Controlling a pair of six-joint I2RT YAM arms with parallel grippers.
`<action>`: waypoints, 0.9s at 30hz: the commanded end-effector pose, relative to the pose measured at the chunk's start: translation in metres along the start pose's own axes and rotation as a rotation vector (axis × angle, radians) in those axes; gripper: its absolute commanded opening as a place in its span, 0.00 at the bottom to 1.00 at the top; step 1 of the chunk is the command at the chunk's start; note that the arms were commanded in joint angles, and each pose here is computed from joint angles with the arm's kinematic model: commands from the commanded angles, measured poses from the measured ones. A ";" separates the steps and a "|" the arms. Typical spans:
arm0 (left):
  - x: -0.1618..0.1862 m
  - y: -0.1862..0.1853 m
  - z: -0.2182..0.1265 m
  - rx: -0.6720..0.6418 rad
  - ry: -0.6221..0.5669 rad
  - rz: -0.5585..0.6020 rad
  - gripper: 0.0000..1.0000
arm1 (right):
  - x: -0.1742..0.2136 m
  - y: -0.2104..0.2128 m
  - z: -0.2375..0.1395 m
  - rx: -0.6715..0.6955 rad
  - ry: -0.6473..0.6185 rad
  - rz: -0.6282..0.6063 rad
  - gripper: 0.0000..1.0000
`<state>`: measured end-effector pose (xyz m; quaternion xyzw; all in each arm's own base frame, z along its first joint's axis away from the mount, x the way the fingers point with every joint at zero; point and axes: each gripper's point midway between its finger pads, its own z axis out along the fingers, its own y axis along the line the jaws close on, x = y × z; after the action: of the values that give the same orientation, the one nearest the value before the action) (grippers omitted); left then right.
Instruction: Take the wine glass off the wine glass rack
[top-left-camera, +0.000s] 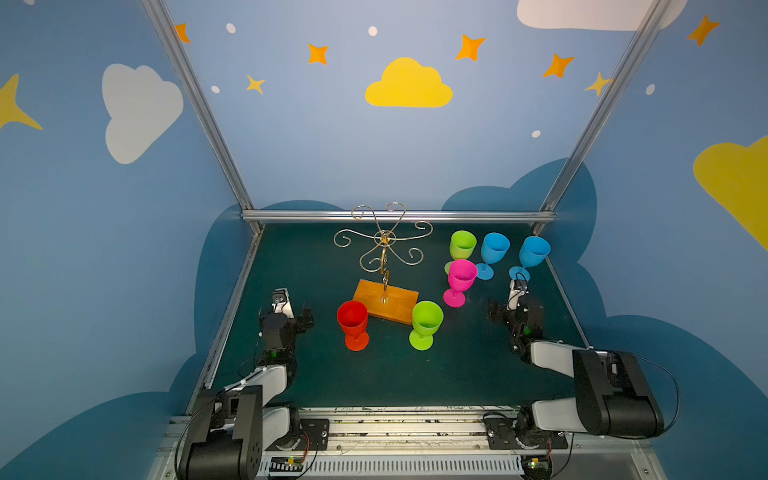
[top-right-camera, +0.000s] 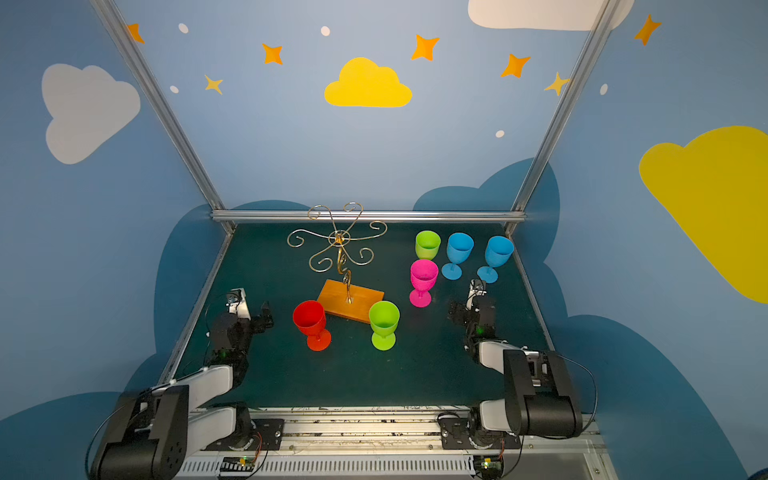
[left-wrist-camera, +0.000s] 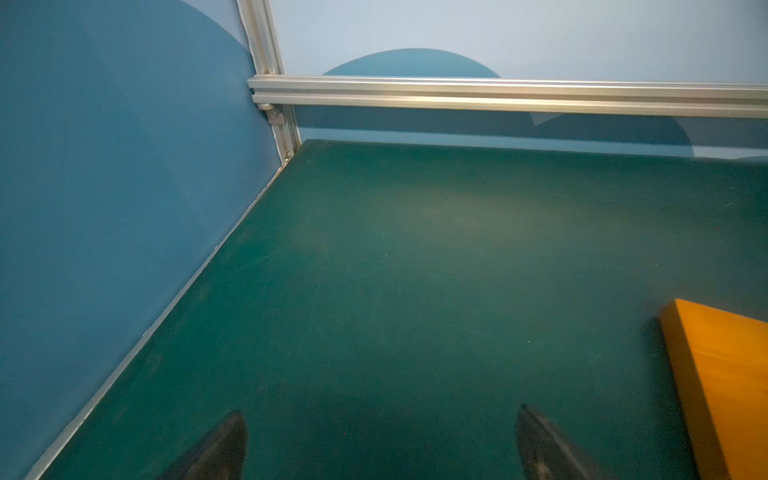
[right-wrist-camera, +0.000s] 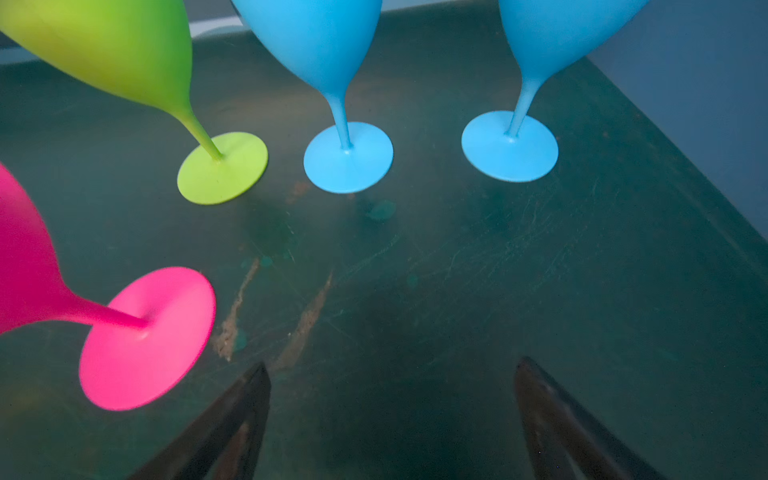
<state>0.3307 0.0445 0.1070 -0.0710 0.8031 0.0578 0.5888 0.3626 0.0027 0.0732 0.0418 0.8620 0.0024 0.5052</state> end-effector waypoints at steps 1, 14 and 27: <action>-0.020 -0.011 -0.003 0.069 -0.079 0.023 0.99 | -0.022 0.006 -0.002 -0.021 -0.064 -0.007 0.90; -0.021 -0.029 -0.002 0.165 -0.090 -0.015 1.00 | -0.024 0.008 0.008 0.073 -0.015 -0.050 0.90; -0.019 -0.029 -0.015 0.153 -0.110 0.023 0.99 | -0.024 0.008 0.013 0.053 0.011 -0.039 0.90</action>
<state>0.3298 0.0161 0.1283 -0.0225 0.7756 0.0015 0.6308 0.3820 0.0075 0.0853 0.0381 0.8650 -0.0335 0.4991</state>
